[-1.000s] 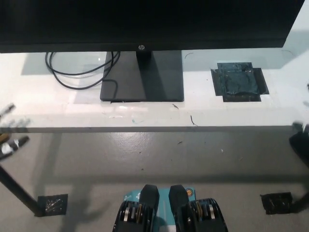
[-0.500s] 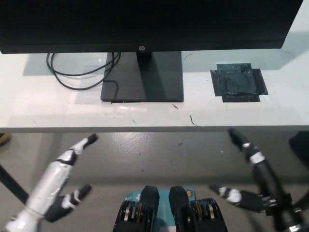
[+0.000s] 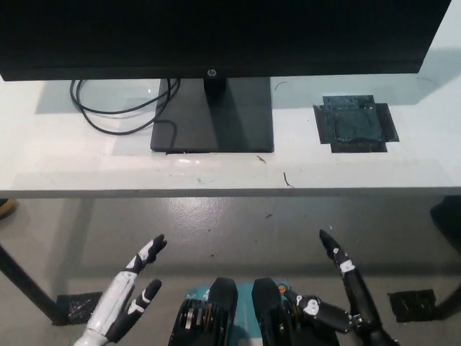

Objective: The monitor is placed at the center of the table and the robot uses both its hand to grab the left and right sides of the monitor to tilt the angle of the monitor downwards

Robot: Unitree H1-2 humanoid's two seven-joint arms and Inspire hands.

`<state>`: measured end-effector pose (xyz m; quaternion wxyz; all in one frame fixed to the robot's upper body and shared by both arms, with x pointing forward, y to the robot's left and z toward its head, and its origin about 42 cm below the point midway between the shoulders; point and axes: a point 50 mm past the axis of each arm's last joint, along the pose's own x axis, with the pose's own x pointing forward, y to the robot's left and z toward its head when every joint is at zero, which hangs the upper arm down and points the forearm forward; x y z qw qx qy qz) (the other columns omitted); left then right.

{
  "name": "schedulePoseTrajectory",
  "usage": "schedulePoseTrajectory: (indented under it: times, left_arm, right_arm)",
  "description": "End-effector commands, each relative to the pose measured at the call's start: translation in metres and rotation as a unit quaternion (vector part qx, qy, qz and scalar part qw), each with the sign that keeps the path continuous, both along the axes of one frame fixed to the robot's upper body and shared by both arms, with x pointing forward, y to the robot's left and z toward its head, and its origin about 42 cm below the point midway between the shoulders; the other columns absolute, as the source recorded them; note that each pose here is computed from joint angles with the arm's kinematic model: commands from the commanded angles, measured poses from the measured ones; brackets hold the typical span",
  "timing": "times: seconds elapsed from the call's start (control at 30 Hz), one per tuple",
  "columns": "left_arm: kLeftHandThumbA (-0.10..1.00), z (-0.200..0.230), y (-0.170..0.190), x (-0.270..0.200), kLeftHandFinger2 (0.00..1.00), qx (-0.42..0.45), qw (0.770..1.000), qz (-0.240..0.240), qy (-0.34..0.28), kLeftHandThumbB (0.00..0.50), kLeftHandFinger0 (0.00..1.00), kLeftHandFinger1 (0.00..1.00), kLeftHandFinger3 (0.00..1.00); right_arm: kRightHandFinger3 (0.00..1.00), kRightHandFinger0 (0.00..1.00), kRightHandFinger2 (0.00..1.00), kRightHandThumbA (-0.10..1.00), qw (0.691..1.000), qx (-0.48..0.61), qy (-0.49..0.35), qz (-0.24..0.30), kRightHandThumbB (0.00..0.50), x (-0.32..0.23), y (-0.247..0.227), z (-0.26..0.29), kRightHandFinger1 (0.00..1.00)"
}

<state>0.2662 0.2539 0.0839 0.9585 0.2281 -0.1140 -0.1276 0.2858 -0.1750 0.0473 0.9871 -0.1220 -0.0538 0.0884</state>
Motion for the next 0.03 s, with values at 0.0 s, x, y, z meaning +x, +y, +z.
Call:
schedulePoseTrajectory:
  times: [0.0]
  left_arm:
    - [1.00,-0.0011,0.0084,0.0147,1.00,-0.010,0.999,0.007,-0.042,0.224,1.00,1.00,1.00]
  right_arm:
    - [1.00,1.00,1.00,1.00,0.992,-0.020,-0.103,-0.076,0.345,0.0212,-0.0036,0.0076,1.00]
